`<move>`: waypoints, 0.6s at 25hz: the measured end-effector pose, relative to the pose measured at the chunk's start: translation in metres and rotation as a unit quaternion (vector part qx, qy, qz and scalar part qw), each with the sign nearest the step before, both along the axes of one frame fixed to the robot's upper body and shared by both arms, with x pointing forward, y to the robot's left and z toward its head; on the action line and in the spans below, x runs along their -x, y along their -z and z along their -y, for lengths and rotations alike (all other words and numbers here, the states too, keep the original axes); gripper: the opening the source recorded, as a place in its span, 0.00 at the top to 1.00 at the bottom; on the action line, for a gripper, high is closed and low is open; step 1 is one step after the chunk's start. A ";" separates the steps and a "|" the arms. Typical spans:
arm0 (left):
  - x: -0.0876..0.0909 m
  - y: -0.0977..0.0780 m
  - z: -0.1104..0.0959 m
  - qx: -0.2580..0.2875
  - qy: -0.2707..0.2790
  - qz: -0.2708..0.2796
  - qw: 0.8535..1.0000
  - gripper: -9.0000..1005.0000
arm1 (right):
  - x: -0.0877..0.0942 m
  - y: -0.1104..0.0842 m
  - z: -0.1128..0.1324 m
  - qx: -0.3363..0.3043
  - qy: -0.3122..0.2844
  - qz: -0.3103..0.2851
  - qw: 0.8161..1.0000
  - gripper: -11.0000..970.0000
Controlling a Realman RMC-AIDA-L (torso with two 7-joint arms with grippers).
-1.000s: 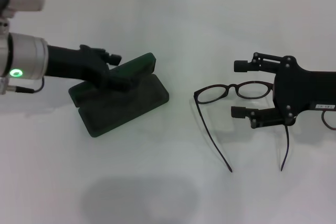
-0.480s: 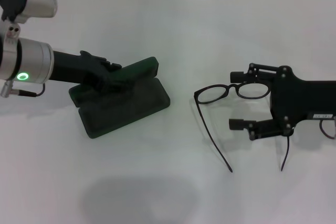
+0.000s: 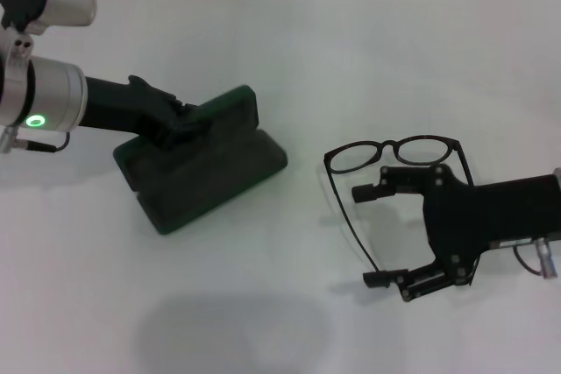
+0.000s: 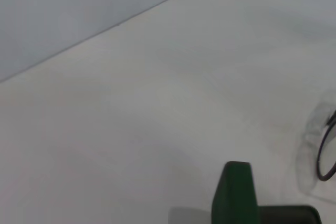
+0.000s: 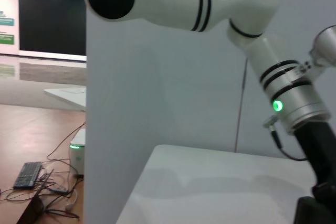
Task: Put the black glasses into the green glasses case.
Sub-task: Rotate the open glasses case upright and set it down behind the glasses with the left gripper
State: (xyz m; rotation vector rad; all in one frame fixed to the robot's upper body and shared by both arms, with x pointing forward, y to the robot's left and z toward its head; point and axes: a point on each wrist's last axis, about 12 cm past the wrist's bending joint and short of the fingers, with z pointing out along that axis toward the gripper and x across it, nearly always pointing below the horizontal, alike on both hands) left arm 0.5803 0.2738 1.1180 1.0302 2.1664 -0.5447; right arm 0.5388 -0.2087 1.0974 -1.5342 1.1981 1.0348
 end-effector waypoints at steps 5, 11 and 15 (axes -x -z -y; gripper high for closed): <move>-0.010 -0.012 0.009 -0.011 0.041 0.053 0.998 0.78 | 0.003 0.002 -0.004 0.000 -0.007 -0.003 1.000 0.11; -0.029 -0.029 0.036 -0.027 0.131 0.152 0.979 0.79 | 0.006 0.007 -0.011 0.007 -0.014 -0.003 1.000 0.12; -0.045 -0.035 0.063 -0.034 0.161 0.179 0.970 0.78 | 0.009 0.010 -0.014 0.010 -0.019 -0.003 1.000 0.12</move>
